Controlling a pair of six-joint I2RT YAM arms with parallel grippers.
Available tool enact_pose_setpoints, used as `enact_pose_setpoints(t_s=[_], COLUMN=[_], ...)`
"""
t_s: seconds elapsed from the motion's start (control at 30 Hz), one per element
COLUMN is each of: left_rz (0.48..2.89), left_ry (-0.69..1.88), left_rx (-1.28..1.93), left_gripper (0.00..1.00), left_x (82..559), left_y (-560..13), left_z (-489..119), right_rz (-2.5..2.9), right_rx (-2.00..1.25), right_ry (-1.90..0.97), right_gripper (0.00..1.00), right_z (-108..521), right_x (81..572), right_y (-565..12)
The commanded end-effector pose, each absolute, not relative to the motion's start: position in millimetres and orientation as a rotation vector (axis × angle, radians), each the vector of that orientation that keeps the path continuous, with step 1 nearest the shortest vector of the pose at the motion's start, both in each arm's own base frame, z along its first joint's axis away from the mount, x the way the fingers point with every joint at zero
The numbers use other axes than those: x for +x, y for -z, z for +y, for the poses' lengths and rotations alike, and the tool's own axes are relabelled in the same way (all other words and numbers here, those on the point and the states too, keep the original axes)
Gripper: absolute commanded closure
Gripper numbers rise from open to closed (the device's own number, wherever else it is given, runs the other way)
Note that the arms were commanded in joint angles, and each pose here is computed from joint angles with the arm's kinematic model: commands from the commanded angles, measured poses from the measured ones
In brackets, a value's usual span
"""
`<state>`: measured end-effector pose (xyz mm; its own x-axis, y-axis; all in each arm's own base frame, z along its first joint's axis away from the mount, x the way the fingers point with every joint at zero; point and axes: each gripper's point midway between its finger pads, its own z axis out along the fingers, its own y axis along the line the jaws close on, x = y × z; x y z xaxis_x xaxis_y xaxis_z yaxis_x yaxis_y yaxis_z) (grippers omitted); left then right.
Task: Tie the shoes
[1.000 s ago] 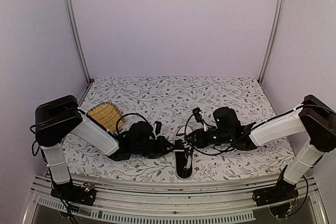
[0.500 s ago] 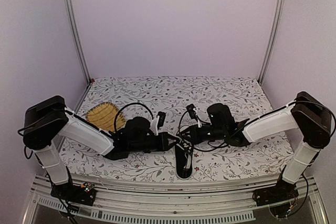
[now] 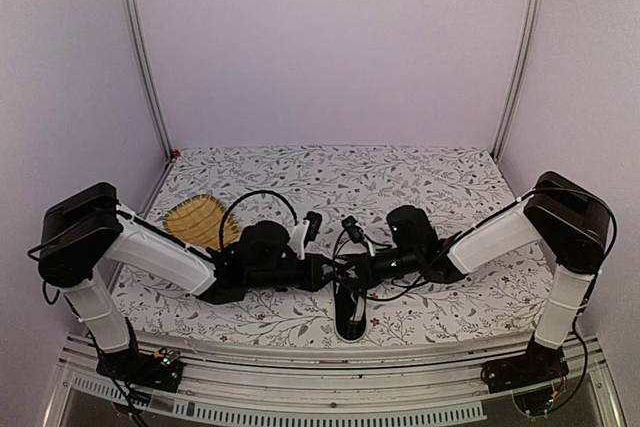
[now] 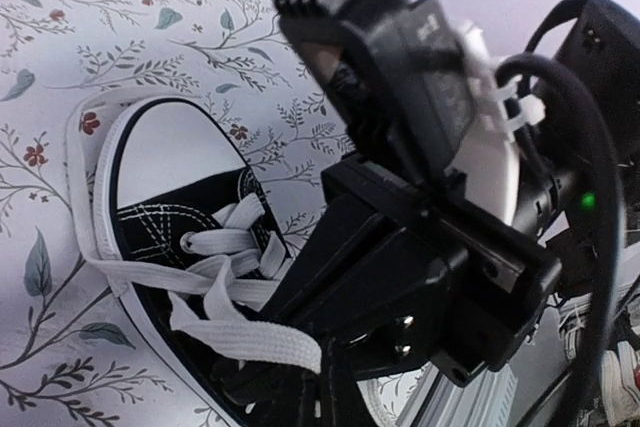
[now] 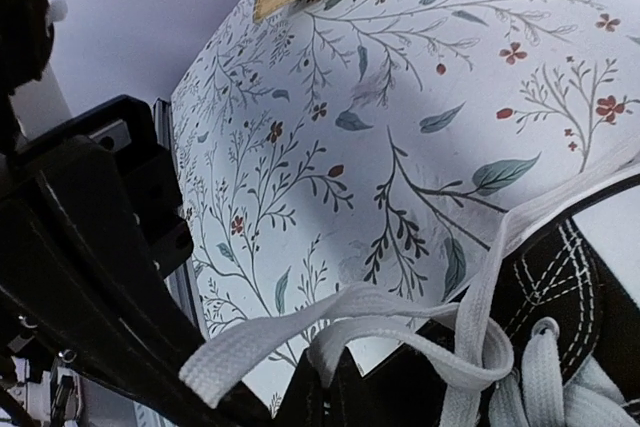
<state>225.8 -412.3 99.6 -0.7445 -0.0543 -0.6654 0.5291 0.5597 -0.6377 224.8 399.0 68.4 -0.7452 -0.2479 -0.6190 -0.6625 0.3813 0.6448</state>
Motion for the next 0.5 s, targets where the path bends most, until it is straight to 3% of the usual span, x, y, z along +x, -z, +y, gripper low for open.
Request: enact_pose_setpoints(t_s=[0.0, 0.2, 0.47], left_rz=[2.089, 2.126, 2.305], left_ry=[1.178, 1.151, 1.007], left_rx=[0.460, 0.456, 0.456], left_gripper=[1.00, 0.98, 0.72], left_x=[225.3, 228.6, 230.1], left_y=[-124.7, -118.6, -87.1], left_z=[-425.3, -426.1, -408.5], right_rz=[2.141, 2.128, 2.107], right_rx=[-0.999, -1.041, -1.075], right_ry=[-1.547, -1.619, -1.699], right_gripper=[0.98, 0.98, 0.98], right_z=[417.6, 426.0, 425.1], right_x=[197.9, 195.9, 189.8], right_y=[-74.3, -69.3, -71.6])
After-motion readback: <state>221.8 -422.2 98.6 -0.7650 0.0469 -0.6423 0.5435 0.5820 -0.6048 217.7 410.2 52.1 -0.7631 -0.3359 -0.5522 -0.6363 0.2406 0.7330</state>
